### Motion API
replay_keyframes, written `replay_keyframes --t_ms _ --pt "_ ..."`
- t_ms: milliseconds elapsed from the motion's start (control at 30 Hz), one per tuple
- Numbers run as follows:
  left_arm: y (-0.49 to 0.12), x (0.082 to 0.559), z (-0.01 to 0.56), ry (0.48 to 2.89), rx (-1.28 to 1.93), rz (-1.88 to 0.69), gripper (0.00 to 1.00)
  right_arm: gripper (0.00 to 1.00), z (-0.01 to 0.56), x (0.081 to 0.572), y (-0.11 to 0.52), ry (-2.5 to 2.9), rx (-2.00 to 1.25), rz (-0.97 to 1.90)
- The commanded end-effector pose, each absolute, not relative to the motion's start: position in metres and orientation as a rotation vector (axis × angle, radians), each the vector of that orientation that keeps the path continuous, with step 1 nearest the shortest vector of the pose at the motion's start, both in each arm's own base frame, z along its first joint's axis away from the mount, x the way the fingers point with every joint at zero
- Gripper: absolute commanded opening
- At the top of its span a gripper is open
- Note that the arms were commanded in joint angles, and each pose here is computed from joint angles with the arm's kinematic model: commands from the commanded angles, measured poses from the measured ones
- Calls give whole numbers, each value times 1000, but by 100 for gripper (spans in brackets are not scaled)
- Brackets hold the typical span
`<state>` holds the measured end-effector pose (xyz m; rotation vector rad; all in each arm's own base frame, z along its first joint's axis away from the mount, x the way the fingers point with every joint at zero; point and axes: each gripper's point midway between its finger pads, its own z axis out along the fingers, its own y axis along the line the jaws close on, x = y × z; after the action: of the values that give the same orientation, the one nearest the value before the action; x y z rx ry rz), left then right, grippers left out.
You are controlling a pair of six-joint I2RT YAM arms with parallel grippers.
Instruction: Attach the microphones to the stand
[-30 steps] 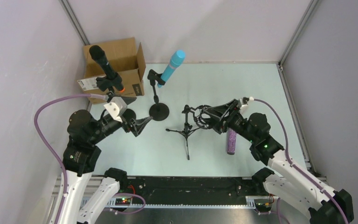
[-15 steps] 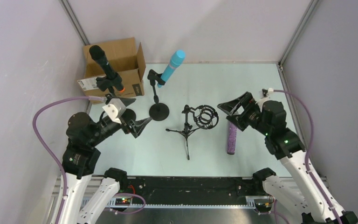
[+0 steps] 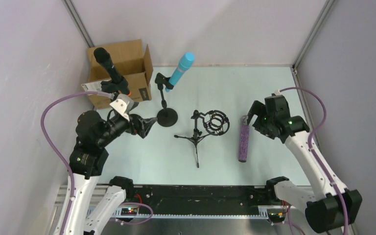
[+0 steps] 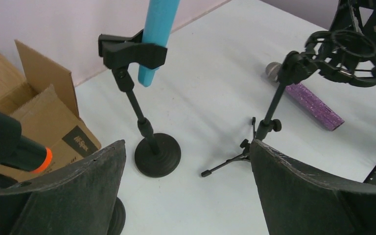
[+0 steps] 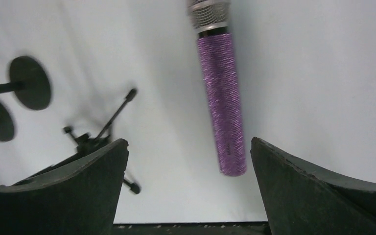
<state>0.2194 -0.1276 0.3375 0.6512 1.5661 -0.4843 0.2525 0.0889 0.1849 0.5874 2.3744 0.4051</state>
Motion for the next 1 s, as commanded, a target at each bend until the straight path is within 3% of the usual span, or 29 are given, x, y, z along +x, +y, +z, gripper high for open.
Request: replay_keyframes --t_ms 0,367,700,967 --pt "-112 231 331 1633 540 -421 100 99 160 270 60 2429 479 168" --pt "-103 236 285 1737 506 -389 100 94 95 319 75 2485 484 44" --pt "-100 248 286 1770 472 -367 100 93 42 333 74 2619 488 -16" --pt "-93 247 278 1770 488 -311 100 77 21 332 84 2666 426 -61"
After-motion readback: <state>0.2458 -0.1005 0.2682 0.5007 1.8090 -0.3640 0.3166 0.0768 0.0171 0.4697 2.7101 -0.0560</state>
